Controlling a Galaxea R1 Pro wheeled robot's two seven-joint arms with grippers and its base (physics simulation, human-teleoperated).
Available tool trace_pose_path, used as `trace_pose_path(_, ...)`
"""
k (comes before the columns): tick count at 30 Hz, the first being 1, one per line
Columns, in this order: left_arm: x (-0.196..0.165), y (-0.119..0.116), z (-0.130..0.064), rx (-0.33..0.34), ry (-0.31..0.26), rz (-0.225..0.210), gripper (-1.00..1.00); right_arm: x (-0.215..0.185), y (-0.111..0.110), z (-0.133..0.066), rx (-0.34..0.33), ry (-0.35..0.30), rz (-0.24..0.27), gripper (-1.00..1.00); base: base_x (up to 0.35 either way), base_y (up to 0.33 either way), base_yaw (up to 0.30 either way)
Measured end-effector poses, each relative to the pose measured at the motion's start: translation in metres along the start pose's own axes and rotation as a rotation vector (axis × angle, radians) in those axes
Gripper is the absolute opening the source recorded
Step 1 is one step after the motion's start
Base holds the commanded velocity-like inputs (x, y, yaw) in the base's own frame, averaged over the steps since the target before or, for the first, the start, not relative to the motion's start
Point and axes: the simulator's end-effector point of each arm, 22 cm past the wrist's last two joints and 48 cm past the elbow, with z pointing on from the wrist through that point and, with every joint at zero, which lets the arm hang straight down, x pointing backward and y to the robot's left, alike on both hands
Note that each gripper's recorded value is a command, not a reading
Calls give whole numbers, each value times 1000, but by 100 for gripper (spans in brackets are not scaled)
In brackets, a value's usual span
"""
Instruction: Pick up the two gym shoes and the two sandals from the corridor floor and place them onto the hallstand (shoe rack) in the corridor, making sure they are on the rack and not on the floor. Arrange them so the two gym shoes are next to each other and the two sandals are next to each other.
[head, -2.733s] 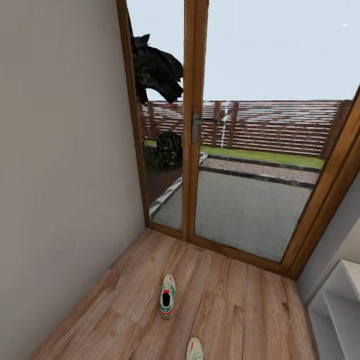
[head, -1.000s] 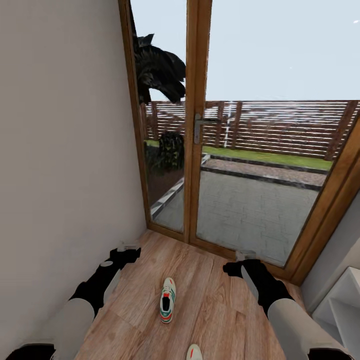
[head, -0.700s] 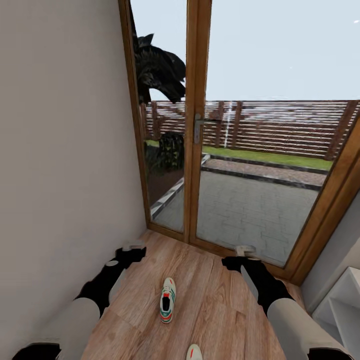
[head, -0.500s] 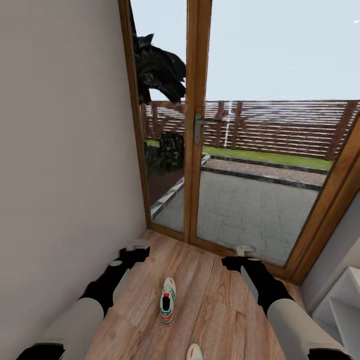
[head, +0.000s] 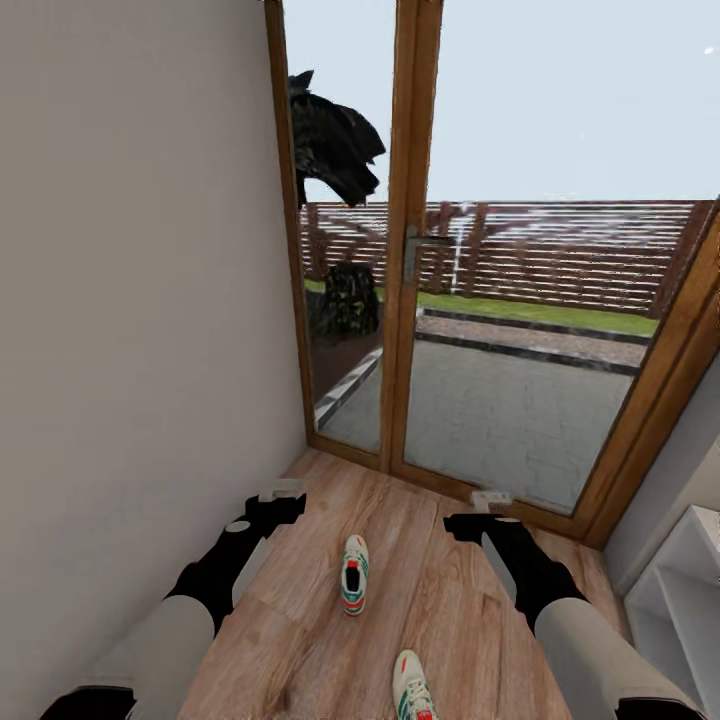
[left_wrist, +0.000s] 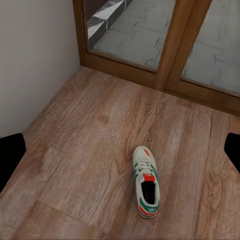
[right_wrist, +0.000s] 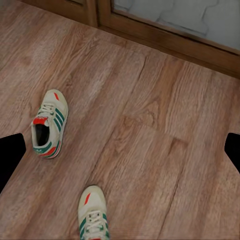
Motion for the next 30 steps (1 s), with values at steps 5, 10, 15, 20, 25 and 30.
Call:
trace_pose_path(5, -1, 1, 0, -3, -2, 3, 100, 0, 0, 0, 0, 0, 1, 100, -176, 32, 0)
trace_pose_path(10, -1, 0, 0, 0, -3, 5, 100, 0, 0, 0, -1, 1, 1, 100, -46, 6, 0)
trace_pose_path(15, -1, -2, 0, 3, -3, 5, 100, 1, 0, 0, -1, 1, 1, 100, -173, 29, 0)
trace_pose_path(20, -2, -2, 0, 2, -5, 6, 100, 2, 0, 0, 1, 4, 0, 100, -289, 62, 0)
trace_pose_path(25, -3, -2, 0, 3, -6, 5, 100, 5, 0, 1, 1, 8, 0, 100, -110, 20, 0)
trace_pose_path(30, -3, -2, -1, 3, -6, 5, 100, 21, 0, 3, 1, 41, -4, 100, -18, 3, 0)
